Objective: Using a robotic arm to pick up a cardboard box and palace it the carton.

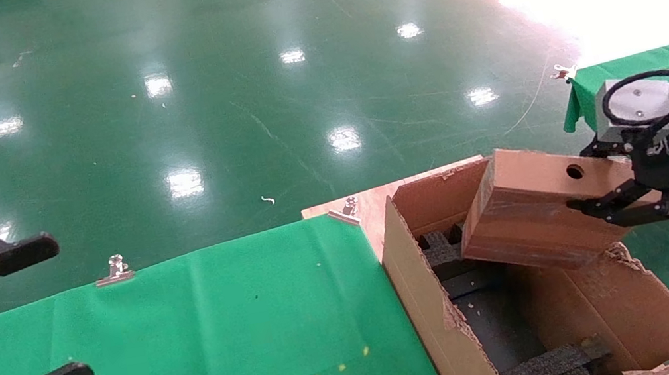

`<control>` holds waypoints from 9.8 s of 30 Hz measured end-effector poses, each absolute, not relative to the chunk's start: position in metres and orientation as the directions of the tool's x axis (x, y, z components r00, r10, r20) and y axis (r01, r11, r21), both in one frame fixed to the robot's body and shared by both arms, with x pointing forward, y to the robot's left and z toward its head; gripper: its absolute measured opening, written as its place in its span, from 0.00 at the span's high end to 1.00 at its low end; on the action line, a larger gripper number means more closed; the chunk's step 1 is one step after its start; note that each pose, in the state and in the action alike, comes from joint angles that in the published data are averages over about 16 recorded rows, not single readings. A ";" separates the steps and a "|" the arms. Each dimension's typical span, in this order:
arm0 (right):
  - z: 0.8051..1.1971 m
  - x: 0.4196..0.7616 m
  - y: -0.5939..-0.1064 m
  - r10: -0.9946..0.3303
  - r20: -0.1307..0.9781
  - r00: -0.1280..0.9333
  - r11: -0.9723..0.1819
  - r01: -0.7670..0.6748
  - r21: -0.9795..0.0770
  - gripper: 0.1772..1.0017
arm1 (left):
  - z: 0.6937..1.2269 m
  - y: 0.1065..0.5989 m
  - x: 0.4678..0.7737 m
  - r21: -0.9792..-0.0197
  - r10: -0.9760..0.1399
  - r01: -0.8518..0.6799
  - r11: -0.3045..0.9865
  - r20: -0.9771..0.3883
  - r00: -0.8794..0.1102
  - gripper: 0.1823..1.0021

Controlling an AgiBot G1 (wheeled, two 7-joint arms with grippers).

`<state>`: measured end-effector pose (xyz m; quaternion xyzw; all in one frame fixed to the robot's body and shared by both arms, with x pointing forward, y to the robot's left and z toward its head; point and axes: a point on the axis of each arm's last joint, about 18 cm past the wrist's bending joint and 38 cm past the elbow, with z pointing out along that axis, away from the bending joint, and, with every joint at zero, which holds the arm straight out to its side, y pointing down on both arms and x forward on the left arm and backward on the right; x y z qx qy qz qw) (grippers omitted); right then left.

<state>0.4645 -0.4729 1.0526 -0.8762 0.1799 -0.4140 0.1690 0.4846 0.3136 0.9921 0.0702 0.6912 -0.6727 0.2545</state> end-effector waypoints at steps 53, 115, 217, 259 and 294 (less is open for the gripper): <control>0.962 0.530 -0.496 -0.980 0.189 0.060 -0.180 -0.669 -0.721 0.76 | 0.992 0.314 0.485 -0.894 -0.246 0.439 0.085 -0.446 -0.861 0.00; 0.849 0.585 -0.498 -0.979 0.173 -0.112 -0.043 -0.707 -0.706 0.77 | 0.992 0.314 0.485 -0.894 -0.246 0.439 0.085 -0.446 -0.861 0.00; 1.017 0.589 -0.382 -0.935 0.034 0.354 -0.161 -0.336 -0.928 0.00 | 0.992 0.314 0.485 -0.895 -0.248 0.438 0.085 -0.445 -0.861 0.00; 0.989 0.506 -0.299 -0.295 0.305 0.905 -0.254 0.234 -0.939 0.00 | 0.992 0.314 0.485 -0.895 -0.248 0.438 0.085 -0.445 -0.861 0.00; 0.992 0.474 -0.303 -0.174 0.482 0.859 -0.101 0.471 -0.876 0.00 | 0.992 0.314 0.485 -0.895 -0.248 0.438 0.085 -0.445 -0.861 0.00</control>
